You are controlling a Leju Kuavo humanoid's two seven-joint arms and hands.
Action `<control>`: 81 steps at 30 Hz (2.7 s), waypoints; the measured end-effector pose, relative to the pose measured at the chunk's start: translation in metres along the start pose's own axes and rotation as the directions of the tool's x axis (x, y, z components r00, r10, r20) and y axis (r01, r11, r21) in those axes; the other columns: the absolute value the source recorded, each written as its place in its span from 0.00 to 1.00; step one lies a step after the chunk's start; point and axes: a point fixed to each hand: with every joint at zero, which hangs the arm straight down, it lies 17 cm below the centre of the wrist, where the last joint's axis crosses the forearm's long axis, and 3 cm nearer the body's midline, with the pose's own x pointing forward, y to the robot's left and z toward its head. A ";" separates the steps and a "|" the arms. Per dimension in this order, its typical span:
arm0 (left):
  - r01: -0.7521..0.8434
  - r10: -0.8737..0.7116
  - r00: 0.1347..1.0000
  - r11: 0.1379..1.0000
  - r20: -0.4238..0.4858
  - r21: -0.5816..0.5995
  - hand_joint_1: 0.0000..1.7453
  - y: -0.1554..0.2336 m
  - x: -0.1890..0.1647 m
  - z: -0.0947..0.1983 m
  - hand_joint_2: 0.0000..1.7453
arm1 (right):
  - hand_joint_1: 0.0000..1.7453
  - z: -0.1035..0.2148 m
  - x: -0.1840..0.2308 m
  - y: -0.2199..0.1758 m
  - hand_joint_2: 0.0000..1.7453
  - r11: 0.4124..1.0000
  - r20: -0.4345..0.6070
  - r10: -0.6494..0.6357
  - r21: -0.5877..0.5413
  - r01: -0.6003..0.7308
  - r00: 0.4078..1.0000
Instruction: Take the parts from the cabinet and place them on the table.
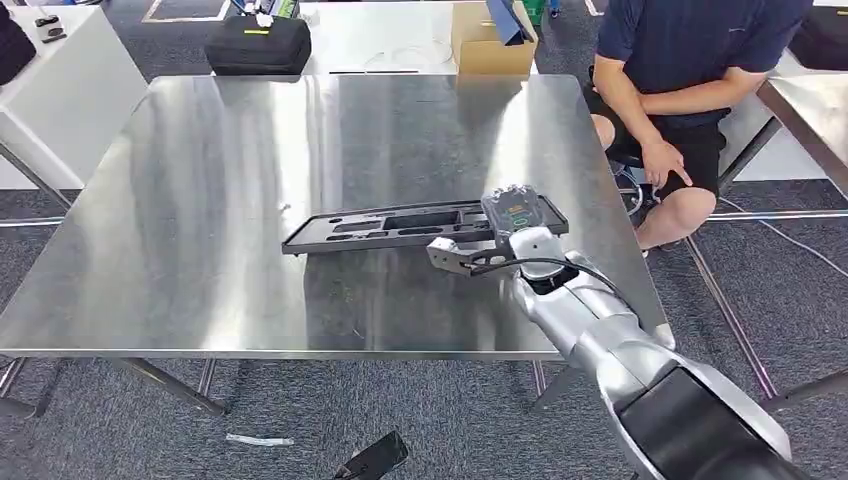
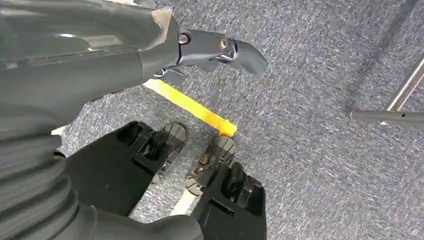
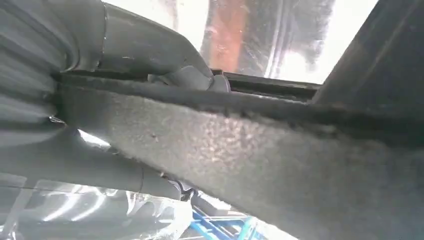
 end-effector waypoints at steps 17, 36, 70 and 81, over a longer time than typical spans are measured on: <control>-0.001 0.001 1.000 1.000 0.000 -0.001 0.00 0.000 0.000 0.000 1.00 | 1.00 -0.001 -0.008 0.001 1.00 1.000 -0.015 -0.007 0.004 0.007 1.000; 0.002 -0.002 1.000 1.000 -0.005 0.005 0.00 0.001 -0.002 0.000 1.00 | 0.00 -0.011 -0.050 -0.002 0.00 0.993 -0.055 -0.109 0.035 0.111 0.992; -0.023 0.026 0.994 0.999 -0.111 0.025 0.00 0.006 -0.026 0.004 0.00 | 0.00 -0.026 -0.163 -0.041 0.00 0.990 -0.180 -0.138 -0.036 0.133 0.974; -0.030 0.031 0.994 1.000 -0.108 0.010 0.00 0.003 -0.025 0.004 0.00 | 0.00 -0.027 -0.162 -0.040 0.00 0.989 -0.167 -0.150 -0.027 0.147 0.974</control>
